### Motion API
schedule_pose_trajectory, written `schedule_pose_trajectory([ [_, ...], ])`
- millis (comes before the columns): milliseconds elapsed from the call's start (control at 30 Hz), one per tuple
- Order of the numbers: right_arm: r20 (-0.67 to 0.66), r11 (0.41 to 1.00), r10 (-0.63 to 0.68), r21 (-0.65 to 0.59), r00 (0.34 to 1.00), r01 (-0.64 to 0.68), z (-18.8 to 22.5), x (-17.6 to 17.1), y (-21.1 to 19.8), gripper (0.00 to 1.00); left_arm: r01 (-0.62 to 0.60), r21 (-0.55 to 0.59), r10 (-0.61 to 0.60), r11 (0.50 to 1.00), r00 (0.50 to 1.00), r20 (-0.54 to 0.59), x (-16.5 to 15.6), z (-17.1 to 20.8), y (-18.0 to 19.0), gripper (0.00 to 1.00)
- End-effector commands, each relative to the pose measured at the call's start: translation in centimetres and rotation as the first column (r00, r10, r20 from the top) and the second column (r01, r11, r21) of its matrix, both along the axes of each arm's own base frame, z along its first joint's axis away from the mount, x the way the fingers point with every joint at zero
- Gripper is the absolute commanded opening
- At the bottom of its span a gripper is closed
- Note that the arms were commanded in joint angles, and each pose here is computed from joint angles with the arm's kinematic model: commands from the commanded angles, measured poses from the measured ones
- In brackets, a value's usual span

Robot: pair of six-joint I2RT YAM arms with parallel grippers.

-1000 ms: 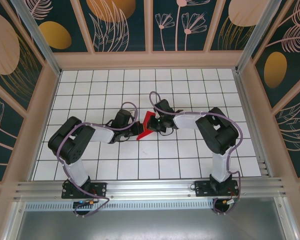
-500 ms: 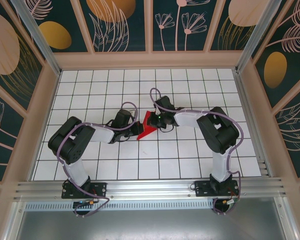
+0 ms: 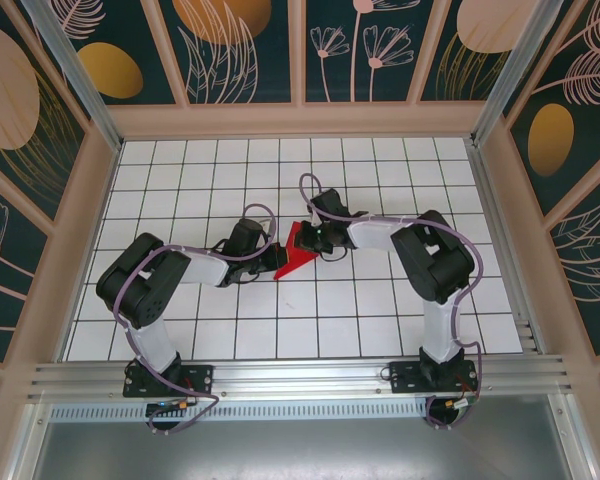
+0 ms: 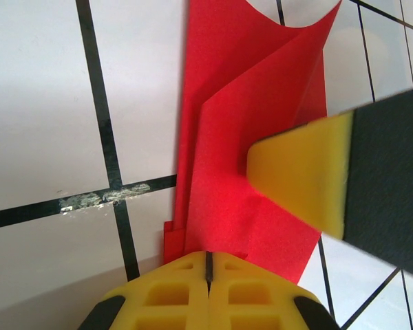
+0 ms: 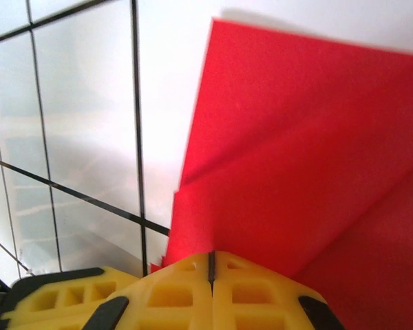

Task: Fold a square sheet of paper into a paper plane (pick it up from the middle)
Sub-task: Fourth fold the wing at the center of the table.

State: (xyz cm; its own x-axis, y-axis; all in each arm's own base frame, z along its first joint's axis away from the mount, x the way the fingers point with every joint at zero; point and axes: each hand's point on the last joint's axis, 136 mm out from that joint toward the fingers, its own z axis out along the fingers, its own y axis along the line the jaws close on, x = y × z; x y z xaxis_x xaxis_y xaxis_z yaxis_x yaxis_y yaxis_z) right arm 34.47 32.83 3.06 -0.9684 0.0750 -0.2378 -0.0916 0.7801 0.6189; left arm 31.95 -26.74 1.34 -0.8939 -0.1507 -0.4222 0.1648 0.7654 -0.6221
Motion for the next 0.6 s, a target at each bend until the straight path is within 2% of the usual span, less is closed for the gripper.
schedule_pose_trajectory([
  [0,0.054,1.000,-0.009,-0.003,0.999,0.009,1.3,2.0,-0.5,0.02,-0.039,0.241,0.074,0.970,0.988,-0.138,-2.6,-6.3,4.5,0.00],
  [300,0.002,0.998,-0.036,-0.042,0.999,0.036,-2.2,2.4,-2.1,0.02,-0.037,0.245,0.073,0.969,0.987,-0.140,-2.7,-6.3,4.5,0.00],
  [567,0.094,1.000,-0.021,-0.017,0.995,0.022,1.7,3.9,-1.6,0.03,-0.038,0.248,0.074,0.968,0.987,-0.140,-2.7,-6.2,4.6,0.00],
])
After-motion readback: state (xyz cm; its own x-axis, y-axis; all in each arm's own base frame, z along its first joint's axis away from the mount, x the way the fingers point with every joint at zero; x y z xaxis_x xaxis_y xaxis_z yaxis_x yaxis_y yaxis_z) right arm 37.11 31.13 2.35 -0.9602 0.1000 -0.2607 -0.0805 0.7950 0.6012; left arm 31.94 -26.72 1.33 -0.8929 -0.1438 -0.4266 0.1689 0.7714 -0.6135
